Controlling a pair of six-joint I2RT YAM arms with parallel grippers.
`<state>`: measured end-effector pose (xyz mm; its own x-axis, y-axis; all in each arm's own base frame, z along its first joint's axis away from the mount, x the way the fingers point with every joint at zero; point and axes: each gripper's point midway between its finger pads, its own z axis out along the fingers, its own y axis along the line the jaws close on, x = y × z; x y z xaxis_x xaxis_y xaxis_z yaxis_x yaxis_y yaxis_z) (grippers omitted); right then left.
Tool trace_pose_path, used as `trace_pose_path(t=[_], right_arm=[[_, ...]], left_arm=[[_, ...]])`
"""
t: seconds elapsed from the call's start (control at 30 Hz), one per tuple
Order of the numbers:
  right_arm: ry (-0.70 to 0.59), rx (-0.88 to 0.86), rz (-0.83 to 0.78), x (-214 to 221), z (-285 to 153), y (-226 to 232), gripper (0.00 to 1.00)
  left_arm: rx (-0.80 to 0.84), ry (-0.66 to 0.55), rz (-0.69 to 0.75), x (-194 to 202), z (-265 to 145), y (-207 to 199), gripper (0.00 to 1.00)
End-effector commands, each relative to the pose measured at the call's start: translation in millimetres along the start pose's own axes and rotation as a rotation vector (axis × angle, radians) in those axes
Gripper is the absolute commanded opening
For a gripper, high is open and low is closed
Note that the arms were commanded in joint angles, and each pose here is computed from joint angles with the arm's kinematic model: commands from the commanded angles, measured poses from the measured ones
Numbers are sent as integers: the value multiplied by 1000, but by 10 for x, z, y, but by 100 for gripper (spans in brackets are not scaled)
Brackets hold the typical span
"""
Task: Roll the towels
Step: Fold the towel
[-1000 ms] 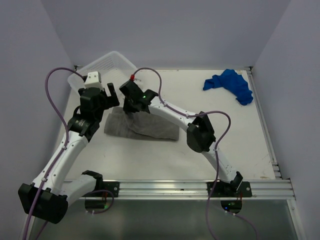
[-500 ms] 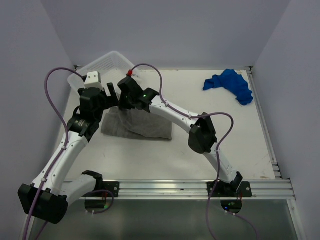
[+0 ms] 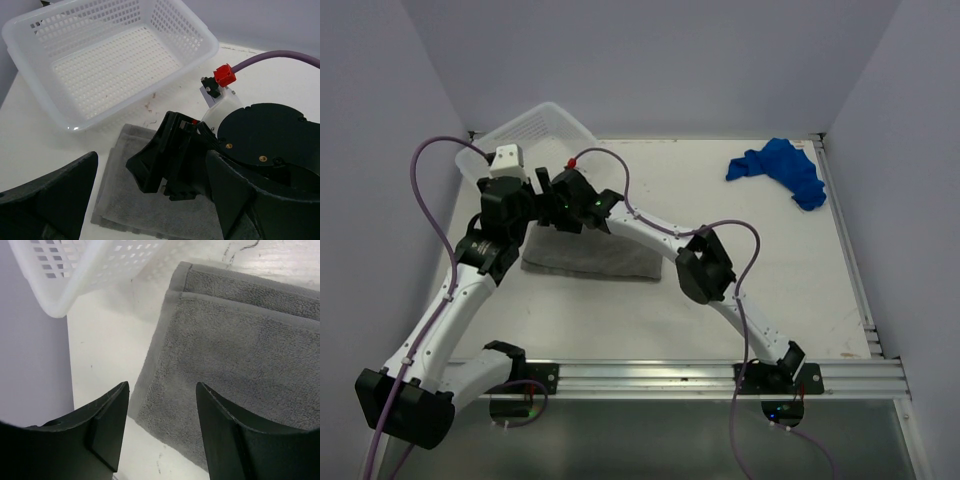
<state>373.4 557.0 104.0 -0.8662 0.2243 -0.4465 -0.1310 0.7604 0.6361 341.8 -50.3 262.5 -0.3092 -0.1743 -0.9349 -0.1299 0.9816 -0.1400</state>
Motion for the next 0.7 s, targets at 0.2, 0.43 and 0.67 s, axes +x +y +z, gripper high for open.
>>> trace_pose_path(t=[0.2,0.43,0.67], right_arm=[[-129,-72,-43,-733,-1156,111,60],[-107,35,14,-820,-1895,-995,61],[11,127,112,-55,-2099,-2045,63]], left_arm=[[31,-66,-17,-172,-59,-65,93],[32,-60,-10,-149,-40,-79,96],[108,-35,-3,-55,6,-256,99]])
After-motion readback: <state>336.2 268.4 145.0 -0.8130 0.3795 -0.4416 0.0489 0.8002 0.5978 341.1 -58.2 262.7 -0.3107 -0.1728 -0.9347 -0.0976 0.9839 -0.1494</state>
